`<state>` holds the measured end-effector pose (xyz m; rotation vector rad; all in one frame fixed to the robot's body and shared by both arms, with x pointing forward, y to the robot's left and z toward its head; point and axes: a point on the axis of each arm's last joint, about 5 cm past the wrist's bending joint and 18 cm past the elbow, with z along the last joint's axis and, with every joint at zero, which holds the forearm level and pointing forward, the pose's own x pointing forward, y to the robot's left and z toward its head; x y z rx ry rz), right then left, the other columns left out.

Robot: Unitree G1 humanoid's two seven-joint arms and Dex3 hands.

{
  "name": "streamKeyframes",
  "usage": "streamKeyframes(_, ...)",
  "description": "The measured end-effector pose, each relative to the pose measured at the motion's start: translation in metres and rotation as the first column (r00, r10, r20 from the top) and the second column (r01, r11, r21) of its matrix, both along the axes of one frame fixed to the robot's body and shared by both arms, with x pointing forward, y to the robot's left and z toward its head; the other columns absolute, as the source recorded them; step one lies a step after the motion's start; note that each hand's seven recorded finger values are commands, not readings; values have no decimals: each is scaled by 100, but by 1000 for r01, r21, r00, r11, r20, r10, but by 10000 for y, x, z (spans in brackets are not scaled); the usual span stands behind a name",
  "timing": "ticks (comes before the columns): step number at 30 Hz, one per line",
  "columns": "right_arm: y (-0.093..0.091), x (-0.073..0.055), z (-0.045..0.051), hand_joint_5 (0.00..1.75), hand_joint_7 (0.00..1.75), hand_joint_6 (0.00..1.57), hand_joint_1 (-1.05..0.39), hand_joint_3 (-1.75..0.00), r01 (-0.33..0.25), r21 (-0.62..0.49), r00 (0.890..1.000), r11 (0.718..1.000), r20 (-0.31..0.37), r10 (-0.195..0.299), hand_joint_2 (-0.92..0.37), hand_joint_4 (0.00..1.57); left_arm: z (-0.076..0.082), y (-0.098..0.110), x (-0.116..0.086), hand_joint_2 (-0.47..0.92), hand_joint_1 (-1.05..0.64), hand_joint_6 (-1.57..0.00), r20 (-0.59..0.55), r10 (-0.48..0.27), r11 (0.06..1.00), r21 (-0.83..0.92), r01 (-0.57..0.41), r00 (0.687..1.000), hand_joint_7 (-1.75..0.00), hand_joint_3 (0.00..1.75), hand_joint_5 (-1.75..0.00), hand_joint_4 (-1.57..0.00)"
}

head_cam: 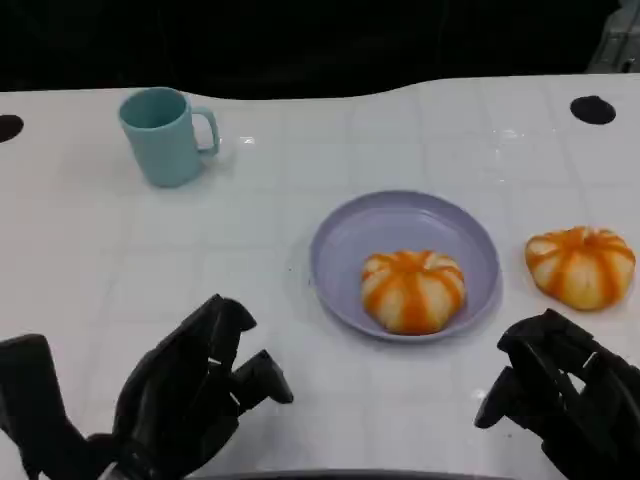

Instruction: Grasp the bread from the table and place it into the plate.

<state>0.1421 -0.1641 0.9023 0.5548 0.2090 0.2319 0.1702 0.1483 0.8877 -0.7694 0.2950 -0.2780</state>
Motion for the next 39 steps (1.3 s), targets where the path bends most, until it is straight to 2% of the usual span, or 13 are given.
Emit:
streamKeyframes(4,-1,0,0,175,146,51,-51,-27,1,0,1000,1000,-1,-1,-92,54,-28,34,-18,92,-58,-59,3,25,999,35,-25,1000,-175,43,-175,-83)
streamKeyframes(39,-2,5,-23,174,147,54,-51,-24,-2,4,1000,1000,-8,2,-92,58,-58,25,-24,92,-58,-61,8,30,998,57,-31,1000,-175,42,-175,-86)
